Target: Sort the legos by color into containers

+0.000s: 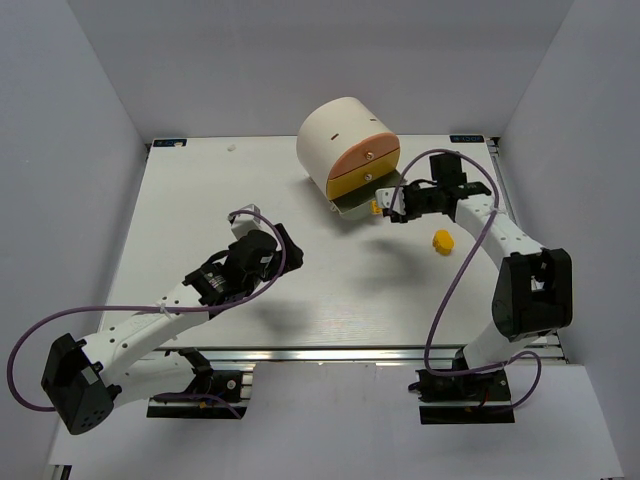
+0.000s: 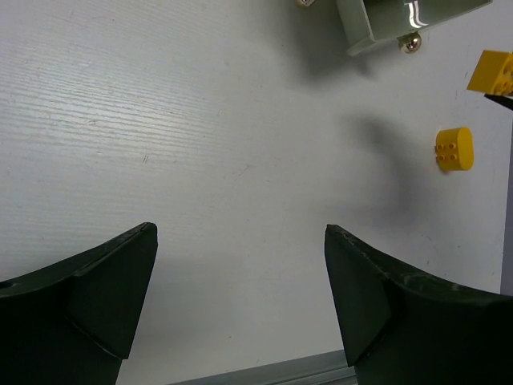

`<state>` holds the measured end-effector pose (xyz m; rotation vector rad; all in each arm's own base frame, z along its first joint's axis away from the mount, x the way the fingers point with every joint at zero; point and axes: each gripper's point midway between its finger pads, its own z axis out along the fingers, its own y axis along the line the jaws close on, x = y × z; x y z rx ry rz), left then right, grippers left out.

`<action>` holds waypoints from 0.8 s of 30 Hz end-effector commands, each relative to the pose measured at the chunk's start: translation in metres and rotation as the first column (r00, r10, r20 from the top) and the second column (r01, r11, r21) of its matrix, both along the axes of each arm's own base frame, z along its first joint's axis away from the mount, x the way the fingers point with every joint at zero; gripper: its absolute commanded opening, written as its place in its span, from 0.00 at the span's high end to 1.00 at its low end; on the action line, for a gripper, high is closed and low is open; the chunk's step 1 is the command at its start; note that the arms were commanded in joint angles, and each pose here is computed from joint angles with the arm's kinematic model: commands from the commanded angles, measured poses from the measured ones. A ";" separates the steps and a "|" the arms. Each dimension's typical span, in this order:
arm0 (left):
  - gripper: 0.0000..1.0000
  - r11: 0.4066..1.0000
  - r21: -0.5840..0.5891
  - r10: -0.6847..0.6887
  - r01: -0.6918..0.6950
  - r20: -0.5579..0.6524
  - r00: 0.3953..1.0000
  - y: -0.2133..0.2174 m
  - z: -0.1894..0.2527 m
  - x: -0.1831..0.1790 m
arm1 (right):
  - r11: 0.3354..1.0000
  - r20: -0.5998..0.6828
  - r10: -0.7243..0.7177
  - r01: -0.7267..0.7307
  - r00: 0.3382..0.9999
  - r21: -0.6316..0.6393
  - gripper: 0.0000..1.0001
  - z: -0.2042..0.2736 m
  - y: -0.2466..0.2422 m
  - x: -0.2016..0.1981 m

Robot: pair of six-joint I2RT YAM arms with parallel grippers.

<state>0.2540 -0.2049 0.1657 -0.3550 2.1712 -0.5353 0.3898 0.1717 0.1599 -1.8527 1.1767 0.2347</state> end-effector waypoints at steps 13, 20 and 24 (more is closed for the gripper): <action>0.05 0.998 -0.036 0.047 -0.045 0.052 0.998 0.013 0.014 -0.001 | 0.991 0.306 -0.055 0.014 0.951 0.134 1.00 0.043 0.082 0.061; 0.05 0.999 -0.030 0.042 -0.040 0.052 0.998 0.011 0.014 0.001 | 0.991 0.316 -0.074 0.035 0.946 0.129 0.81 0.029 0.089 0.060; 0.05 0.999 -0.025 0.040 -0.039 0.051 0.998 0.010 0.014 0.001 | 0.991 0.305 -0.090 0.054 0.948 0.123 0.52 0.019 0.090 0.059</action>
